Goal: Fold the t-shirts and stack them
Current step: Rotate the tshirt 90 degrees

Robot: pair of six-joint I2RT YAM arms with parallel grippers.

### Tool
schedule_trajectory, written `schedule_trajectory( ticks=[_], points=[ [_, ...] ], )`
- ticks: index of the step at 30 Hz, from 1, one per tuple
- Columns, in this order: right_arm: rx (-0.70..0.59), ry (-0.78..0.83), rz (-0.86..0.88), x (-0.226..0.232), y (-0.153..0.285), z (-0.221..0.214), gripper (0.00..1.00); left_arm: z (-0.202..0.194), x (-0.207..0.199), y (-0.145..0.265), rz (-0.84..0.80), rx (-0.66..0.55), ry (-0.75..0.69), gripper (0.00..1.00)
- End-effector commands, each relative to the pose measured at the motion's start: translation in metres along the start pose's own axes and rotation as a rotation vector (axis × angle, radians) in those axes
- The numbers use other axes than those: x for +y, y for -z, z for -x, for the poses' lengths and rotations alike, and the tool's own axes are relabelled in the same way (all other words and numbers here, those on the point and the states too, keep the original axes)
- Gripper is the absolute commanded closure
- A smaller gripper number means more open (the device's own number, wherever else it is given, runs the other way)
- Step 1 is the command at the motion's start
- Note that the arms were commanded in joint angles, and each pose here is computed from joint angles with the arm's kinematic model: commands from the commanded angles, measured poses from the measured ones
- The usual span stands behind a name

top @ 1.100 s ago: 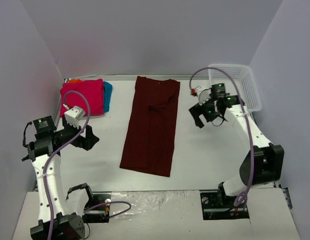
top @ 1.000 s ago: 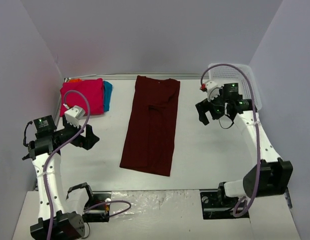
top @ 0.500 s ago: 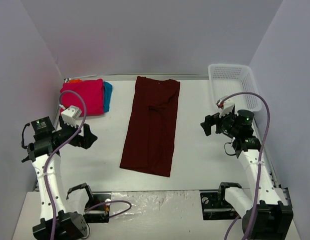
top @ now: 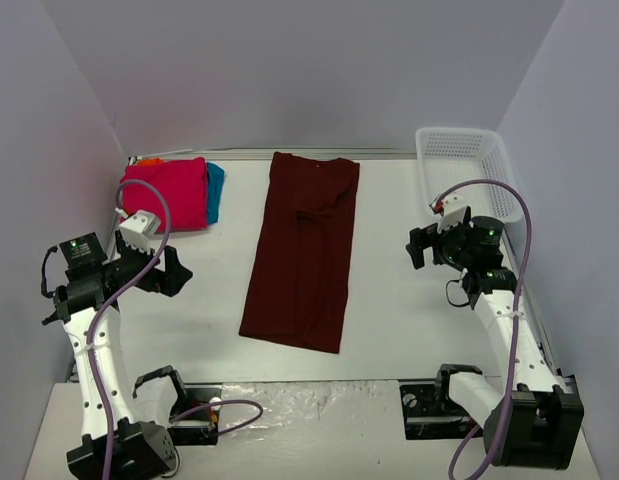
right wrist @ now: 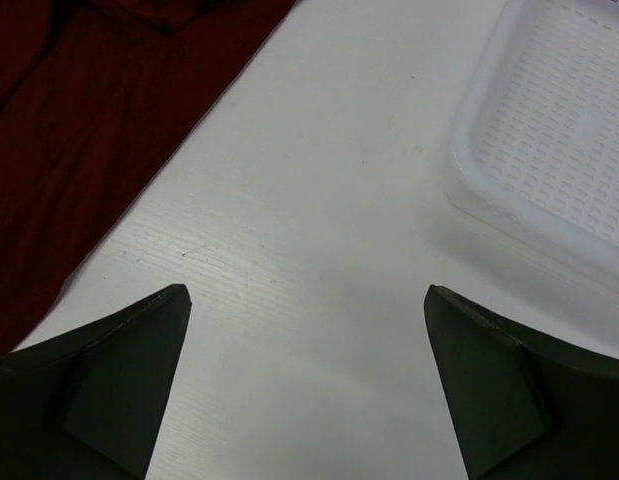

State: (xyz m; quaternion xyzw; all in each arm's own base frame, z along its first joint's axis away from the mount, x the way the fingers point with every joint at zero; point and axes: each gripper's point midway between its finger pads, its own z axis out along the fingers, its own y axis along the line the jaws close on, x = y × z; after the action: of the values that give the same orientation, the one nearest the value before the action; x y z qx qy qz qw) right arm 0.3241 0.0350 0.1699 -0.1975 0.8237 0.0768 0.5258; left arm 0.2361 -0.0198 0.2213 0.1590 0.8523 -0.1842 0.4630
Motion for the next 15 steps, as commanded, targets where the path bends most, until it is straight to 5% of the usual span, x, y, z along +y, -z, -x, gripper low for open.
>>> schedule_trajectory(
  ticks=[1,15],
  points=[
    [-0.043,0.031,-0.024,-0.0105,0.0008,0.0158,0.00,0.0037,0.0009,-0.0003,-0.009,-0.014,0.006,0.06],
    [-0.033,0.014,0.013,-0.0074,0.0028,0.0106,0.00,0.0055,-0.0049,0.0058,-0.002,-0.040,-0.020,0.06]
  ],
)
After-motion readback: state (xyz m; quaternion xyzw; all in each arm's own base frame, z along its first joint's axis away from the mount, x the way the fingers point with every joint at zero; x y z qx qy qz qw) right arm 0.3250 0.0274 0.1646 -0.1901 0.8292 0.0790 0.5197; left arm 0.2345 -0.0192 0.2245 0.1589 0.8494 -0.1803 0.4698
